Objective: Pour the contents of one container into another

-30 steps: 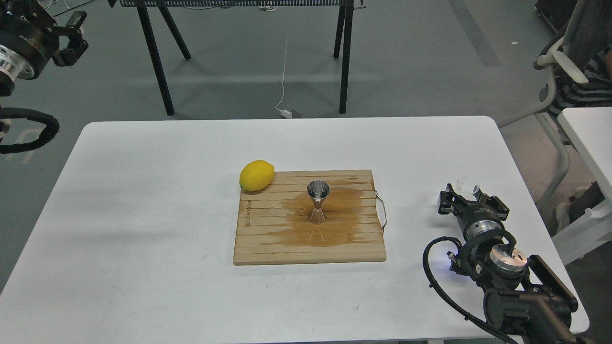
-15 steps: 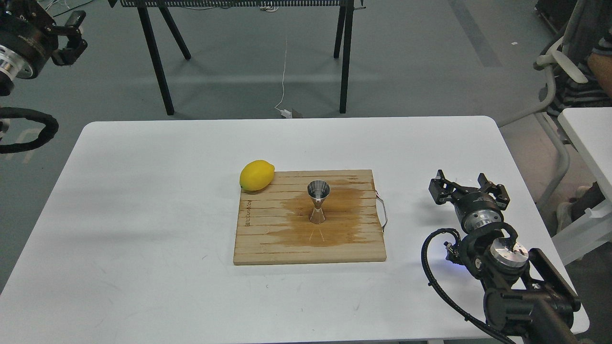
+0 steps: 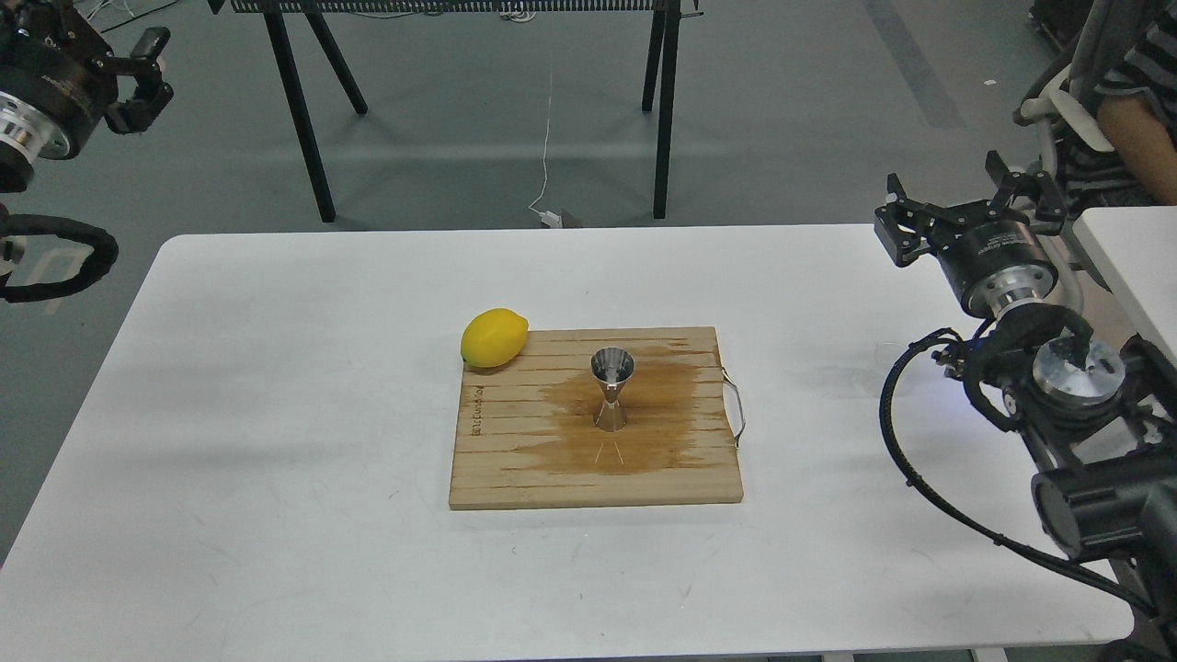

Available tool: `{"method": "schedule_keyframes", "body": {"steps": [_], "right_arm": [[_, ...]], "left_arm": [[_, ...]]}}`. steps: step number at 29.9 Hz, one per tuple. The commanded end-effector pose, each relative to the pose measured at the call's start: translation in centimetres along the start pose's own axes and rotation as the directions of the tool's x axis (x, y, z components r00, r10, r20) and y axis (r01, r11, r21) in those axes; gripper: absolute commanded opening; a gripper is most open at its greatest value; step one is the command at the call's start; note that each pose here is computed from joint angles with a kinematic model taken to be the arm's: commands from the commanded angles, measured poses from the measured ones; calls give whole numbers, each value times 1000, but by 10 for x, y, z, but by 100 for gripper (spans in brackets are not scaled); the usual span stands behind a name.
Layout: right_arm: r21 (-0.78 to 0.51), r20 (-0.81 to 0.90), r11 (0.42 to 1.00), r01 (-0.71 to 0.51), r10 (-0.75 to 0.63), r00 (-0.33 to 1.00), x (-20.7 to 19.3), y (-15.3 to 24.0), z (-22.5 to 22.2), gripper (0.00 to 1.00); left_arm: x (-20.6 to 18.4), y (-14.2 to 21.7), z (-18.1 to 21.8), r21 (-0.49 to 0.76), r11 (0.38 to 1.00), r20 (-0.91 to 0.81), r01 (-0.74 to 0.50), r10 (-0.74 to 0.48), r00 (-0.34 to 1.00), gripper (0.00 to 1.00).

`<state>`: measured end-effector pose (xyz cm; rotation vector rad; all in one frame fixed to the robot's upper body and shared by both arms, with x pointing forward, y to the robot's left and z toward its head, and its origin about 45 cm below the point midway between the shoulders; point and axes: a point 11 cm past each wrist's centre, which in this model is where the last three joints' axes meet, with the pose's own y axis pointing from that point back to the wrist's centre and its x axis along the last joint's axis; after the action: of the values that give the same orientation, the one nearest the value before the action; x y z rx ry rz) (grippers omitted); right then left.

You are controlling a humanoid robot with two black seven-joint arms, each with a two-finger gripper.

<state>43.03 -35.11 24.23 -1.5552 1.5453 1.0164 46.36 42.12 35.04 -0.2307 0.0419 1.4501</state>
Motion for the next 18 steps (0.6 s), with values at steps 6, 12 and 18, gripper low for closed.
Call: {"method": "schedule_keyframes", "body": {"steps": [6,12,18], "right_arm": [[-36,-88,998,54,-57,994,43,8,-10,99],[-50,-70,997,50,-53,996,60,23,1,99],[-73,-12,996,55,-56,998,61,23,29,99]], "left_arm": [[1,21,-88,72,997,-169,-32,44,985,99],[-12,30,-125,87,996,-262,-26,48,964,99],[-26,28,-138,95,996,-302,-4,33,953,100]]}}
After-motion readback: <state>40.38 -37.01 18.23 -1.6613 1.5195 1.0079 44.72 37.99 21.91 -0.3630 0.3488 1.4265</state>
